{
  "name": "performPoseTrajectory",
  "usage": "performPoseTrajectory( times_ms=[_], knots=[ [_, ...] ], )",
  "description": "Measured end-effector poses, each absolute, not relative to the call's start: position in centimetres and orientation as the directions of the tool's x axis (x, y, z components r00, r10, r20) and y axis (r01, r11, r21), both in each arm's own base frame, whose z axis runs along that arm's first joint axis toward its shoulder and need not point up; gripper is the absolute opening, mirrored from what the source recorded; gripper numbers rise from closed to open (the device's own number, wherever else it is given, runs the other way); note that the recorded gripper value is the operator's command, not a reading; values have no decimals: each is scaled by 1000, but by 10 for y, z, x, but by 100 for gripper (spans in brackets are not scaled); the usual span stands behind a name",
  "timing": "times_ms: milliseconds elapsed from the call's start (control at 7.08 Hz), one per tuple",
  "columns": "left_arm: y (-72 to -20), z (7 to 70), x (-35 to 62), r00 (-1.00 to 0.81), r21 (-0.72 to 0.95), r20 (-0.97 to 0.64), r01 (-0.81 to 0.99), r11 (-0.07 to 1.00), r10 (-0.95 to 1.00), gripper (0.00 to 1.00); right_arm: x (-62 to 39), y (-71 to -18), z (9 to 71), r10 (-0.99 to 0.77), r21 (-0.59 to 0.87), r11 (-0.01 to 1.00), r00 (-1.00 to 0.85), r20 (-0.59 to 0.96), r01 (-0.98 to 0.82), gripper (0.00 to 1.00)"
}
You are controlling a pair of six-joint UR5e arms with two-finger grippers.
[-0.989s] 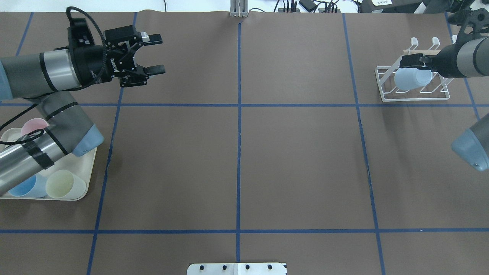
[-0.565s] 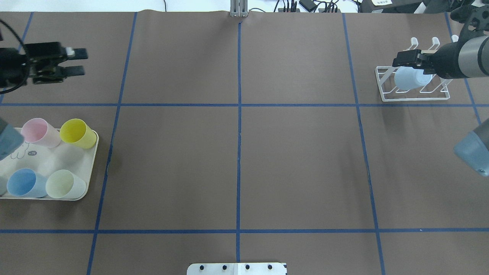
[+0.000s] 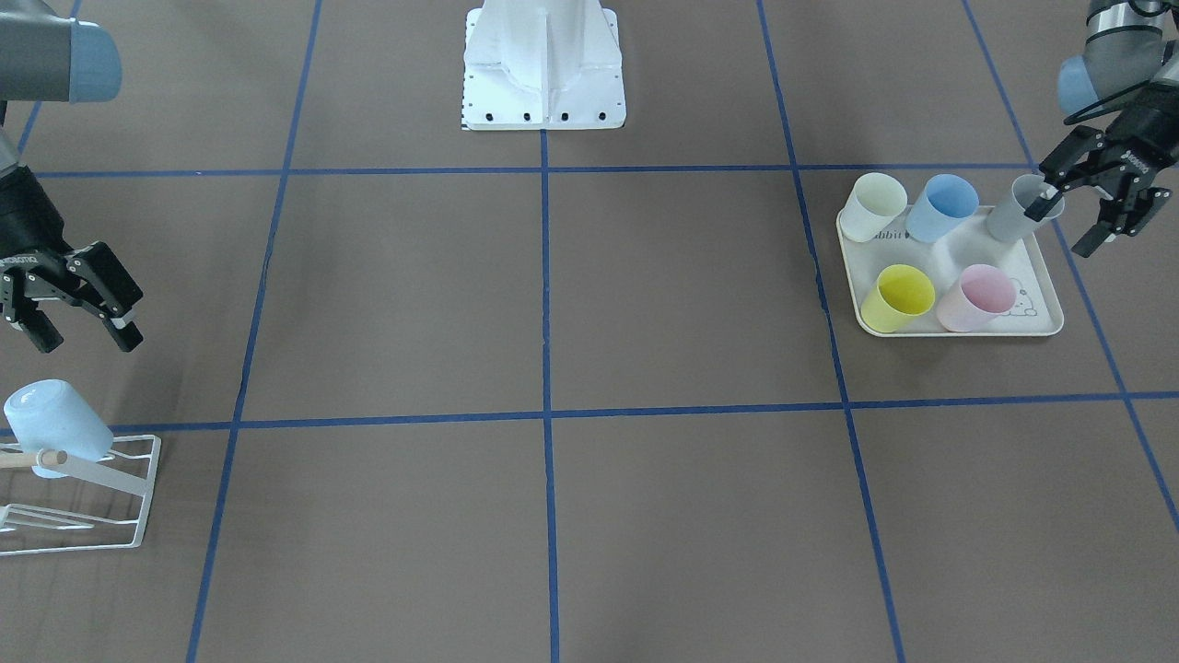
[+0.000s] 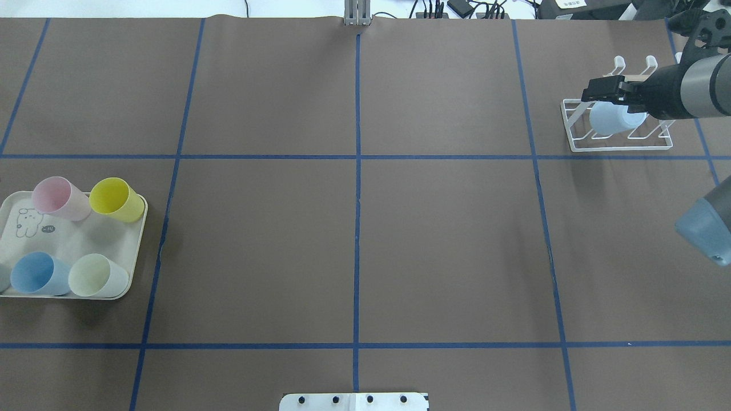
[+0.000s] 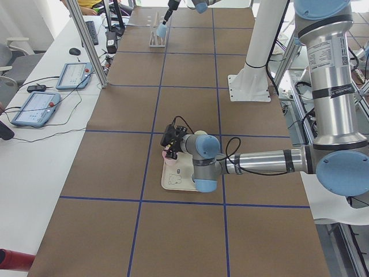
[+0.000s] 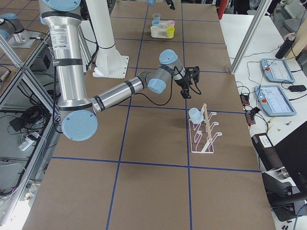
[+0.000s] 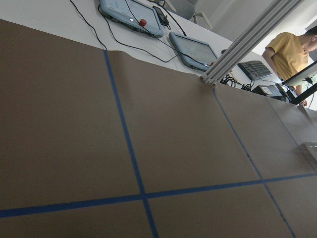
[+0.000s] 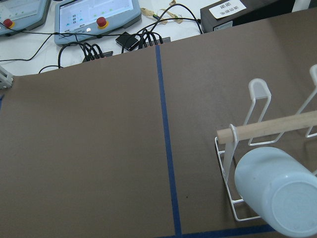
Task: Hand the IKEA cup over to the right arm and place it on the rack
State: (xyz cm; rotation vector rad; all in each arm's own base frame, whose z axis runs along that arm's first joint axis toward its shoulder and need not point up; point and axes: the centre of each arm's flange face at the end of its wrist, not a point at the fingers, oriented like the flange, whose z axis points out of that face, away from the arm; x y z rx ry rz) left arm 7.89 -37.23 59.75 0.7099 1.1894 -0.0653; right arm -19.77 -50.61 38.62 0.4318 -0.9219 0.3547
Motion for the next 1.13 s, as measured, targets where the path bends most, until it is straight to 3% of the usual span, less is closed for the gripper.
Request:
performPoseTrajectory(
  times_ms=[565,1130],
  knots=[
    [-308,680,50,583,421,-783,241,875,216,92,-216,-493,373,104,189,863,533,840,-468,100],
    [-298,704,62,592,368,-780,175,913,201,88,-225,-485,365,119,160,867,507,854,-472,100]
  ],
)
